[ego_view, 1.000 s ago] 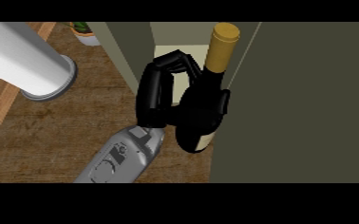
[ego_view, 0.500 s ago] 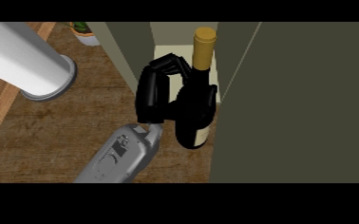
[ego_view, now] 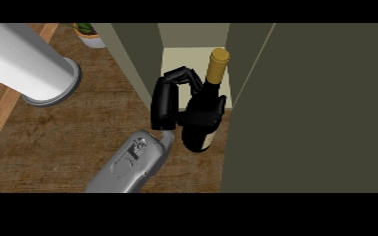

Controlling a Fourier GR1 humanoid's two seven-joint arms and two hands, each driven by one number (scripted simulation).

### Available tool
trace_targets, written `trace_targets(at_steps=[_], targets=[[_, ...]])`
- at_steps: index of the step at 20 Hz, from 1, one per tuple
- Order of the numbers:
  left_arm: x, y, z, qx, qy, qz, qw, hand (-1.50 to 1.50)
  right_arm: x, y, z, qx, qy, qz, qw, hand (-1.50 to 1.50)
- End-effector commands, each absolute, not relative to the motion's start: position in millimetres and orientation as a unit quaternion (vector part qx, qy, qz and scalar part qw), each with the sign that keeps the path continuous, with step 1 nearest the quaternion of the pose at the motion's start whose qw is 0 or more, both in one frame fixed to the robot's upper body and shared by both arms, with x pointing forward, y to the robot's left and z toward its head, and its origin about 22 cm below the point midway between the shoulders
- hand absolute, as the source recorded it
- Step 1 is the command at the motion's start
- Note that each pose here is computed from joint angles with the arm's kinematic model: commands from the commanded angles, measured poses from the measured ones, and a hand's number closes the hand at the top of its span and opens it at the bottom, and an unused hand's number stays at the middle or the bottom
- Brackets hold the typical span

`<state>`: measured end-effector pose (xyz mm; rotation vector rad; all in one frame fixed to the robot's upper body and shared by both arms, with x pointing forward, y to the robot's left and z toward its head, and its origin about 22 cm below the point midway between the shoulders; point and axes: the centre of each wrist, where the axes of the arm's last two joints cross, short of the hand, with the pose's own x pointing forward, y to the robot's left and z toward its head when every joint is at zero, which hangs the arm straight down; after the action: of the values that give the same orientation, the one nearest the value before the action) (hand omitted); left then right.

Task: Pick up the wine, place it into the cabinet and close the cabinet

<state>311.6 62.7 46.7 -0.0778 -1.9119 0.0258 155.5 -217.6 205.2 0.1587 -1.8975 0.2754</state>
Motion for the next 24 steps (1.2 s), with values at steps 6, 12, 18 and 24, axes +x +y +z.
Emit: trace_targets(at_steps=[6, 12, 18, 24], targets=[[337, 79, 33, -0.004, -0.823, 0.027, 0.567, 1.50, 138, -223, 211, 0.092, -0.820, 0.112, 0.554, -1.50], [344, 86, 24, -0.007, -0.823, 0.043, 0.566, 1.50, 132, -225, 217, 0.095, -0.822, 0.114, 0.550, -1.50], [370, 80, 45, -0.012, -0.810, 0.038, 0.585, 1.50, 137, -231, 217, 0.089, -0.819, 0.109, 0.556, -1.50], [387, 86, 44, -0.024, -0.788, 0.047, 0.613, 1.50, 136, -221, 209, 0.100, -0.818, 0.100, 0.558, -1.50]])
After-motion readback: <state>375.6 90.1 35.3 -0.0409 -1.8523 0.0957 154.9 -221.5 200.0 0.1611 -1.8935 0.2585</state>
